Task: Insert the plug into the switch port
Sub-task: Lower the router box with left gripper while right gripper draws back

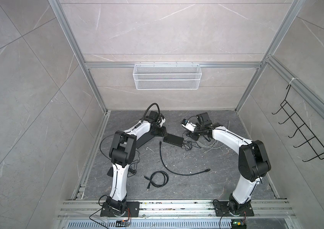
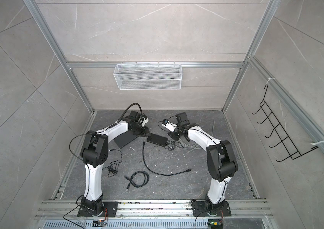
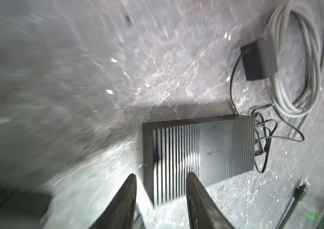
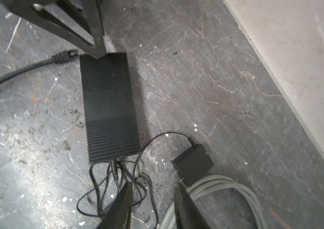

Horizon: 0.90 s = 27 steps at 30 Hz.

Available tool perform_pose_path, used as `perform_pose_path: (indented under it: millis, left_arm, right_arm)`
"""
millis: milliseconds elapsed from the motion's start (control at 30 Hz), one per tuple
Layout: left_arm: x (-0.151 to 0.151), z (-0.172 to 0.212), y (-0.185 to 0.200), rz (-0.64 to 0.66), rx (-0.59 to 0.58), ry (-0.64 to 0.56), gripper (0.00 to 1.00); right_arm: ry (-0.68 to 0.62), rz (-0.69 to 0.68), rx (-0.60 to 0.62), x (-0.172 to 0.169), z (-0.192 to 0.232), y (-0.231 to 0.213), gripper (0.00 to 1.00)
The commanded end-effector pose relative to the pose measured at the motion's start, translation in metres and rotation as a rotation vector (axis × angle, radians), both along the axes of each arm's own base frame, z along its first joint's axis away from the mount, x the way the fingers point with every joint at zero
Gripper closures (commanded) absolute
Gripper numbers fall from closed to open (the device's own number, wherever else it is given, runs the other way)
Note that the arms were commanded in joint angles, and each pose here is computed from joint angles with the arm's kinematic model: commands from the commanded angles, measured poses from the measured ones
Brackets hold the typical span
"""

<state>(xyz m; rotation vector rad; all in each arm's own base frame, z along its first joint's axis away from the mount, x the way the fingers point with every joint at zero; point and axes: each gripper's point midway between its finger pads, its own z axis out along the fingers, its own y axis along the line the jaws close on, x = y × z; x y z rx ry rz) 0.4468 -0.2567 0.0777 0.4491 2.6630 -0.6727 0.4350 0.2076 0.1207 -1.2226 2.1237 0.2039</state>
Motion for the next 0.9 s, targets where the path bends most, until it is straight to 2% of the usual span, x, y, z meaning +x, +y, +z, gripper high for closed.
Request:
perform_pose_path:
  millis: [0,167,400,500,767,867]
  left_arm:
    - [0.006,0.043,0.012,0.104,0.017,-0.099,0.56]
    - [-0.020,0.031,0.026,0.202,0.102,-0.089,0.55]
    - [-0.061,-0.001,0.034,0.287,0.229,-0.046,0.55]
    - [-0.072,-0.010,0.034,0.296,0.212,-0.036,0.55]
    - [-0.077,-0.004,0.036,0.313,0.200,-0.059,0.55]
    - [-0.078,0.001,0.037,0.308,0.198,-0.072,0.55]
  right_arm:
    - [0.072,-0.194,0.099,0.009,0.008,-0.005,0.63]
    - [0.146,-0.409,0.173,0.013,0.004,-0.015,0.63]
    - [0.202,-0.556,0.210,0.001,0.002,-0.026,0.64]
    - [0.271,-0.623,0.270,-0.009,0.000,-0.026,0.64]
    - [0.564,-0.837,0.433,-0.036,-0.043,-0.010,0.69]
    - [0.593,-0.886,0.486,-0.046,-0.050,-0.006,0.66]
